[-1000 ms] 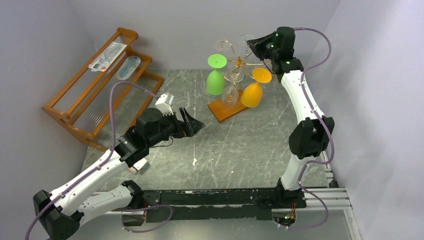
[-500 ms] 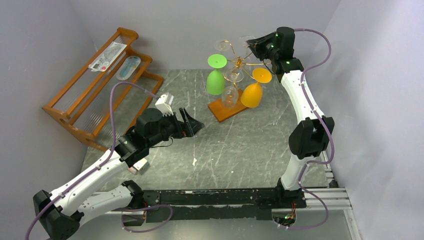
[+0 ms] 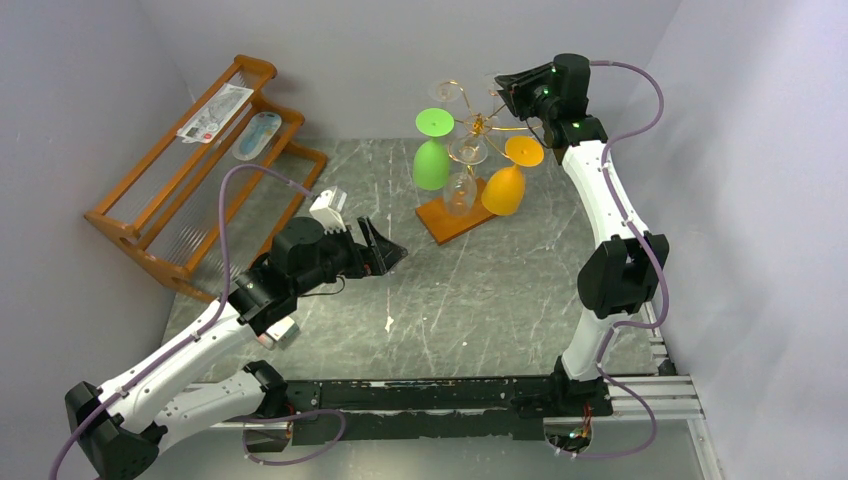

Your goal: Place the wine glass upside down on the wine glass rack

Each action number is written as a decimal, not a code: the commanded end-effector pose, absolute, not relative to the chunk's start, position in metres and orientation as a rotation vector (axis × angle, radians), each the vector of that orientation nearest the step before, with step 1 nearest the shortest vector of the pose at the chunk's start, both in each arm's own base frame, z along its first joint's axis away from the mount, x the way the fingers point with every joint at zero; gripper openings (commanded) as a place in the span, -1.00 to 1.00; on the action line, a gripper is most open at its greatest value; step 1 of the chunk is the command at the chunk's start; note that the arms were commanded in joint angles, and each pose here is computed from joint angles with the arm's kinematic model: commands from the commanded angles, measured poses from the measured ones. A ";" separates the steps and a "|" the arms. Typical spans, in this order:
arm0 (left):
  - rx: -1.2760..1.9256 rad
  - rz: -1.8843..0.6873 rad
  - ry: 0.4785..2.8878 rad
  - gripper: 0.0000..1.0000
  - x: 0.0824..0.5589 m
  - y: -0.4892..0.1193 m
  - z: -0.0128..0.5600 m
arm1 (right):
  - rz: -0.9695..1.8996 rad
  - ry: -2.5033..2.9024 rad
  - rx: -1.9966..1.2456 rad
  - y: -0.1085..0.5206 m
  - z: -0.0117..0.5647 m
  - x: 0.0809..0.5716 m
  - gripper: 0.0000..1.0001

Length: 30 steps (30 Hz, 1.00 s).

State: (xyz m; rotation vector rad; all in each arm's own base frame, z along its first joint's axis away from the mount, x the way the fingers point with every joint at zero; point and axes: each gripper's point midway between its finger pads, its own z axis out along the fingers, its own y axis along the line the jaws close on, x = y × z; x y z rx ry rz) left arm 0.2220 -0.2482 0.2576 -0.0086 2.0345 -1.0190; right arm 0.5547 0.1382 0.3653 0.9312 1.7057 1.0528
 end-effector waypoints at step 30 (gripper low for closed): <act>-0.055 -0.979 2.003 0.89 0.230 -0.240 0.267 | 0.980 1.781 0.986 0.133 0.352 0.539 -0.09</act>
